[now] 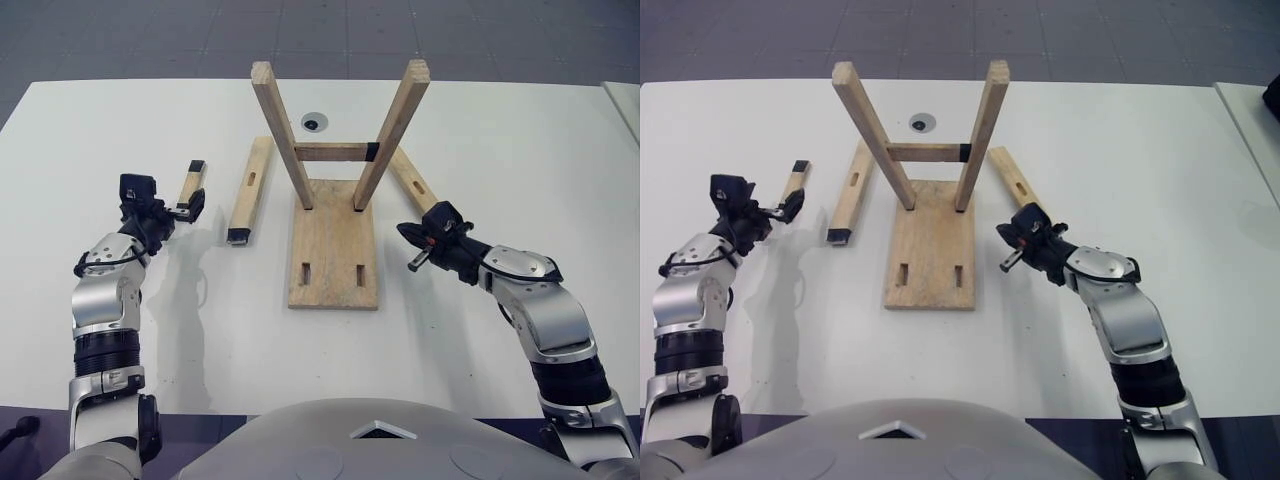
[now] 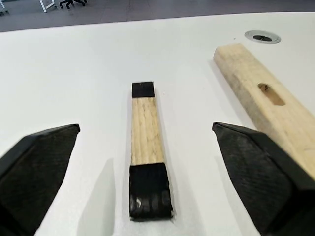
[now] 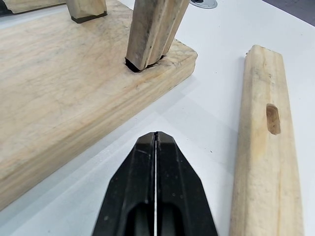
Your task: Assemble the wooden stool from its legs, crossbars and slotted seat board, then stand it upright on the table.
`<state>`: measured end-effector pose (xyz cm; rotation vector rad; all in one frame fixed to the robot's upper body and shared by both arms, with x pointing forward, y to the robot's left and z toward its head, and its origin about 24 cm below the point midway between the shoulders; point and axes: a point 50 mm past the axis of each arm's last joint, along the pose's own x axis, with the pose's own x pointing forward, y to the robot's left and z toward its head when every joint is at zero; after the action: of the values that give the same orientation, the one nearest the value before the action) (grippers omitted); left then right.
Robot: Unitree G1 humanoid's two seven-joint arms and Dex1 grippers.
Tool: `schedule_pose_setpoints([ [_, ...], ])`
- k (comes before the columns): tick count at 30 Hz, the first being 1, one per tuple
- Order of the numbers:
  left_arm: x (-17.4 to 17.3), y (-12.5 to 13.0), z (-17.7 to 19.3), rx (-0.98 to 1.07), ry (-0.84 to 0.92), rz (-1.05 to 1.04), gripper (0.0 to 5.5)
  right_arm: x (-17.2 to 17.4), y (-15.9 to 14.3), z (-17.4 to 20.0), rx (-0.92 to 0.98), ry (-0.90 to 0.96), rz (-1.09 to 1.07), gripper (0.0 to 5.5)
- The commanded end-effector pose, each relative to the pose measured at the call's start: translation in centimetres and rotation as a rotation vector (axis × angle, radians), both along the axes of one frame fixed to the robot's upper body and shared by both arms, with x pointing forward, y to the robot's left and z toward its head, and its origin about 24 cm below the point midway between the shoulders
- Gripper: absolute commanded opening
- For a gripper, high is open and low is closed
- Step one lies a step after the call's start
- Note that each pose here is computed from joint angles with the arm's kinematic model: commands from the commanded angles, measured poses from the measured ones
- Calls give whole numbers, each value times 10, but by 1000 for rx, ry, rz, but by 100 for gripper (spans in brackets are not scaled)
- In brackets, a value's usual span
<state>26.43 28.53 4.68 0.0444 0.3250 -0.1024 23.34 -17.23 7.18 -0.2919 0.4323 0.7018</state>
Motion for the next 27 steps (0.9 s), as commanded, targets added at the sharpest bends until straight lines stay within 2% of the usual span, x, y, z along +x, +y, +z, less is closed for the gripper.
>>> schedule_pose_setpoints([
  [1,-3,2,-16,-29,70,0,418,1,-1,2,-9,4,12,0],
  [7,-8,1,-27,-17,142,0,322,-2,2,21,65,-27,8,0],
  [10,-9,-2,-28,-7,162,-3,276,-7,2,42,177,-30,-23,43],
  [17,-15,-7,-29,46,184,-18,140,-11,14,94,613,-5,16,171],
  [20,-11,-3,-24,66,137,11,129,-9,19,109,727,-2,39,224],
  [24,1,-2,-3,96,-34,50,129,-7,28,125,847,0,67,288],
  [25,5,-2,7,95,-114,60,129,-6,30,128,868,4,74,310],
  [27,15,-6,45,128,-381,29,129,-3,34,137,919,10,91,334],
])
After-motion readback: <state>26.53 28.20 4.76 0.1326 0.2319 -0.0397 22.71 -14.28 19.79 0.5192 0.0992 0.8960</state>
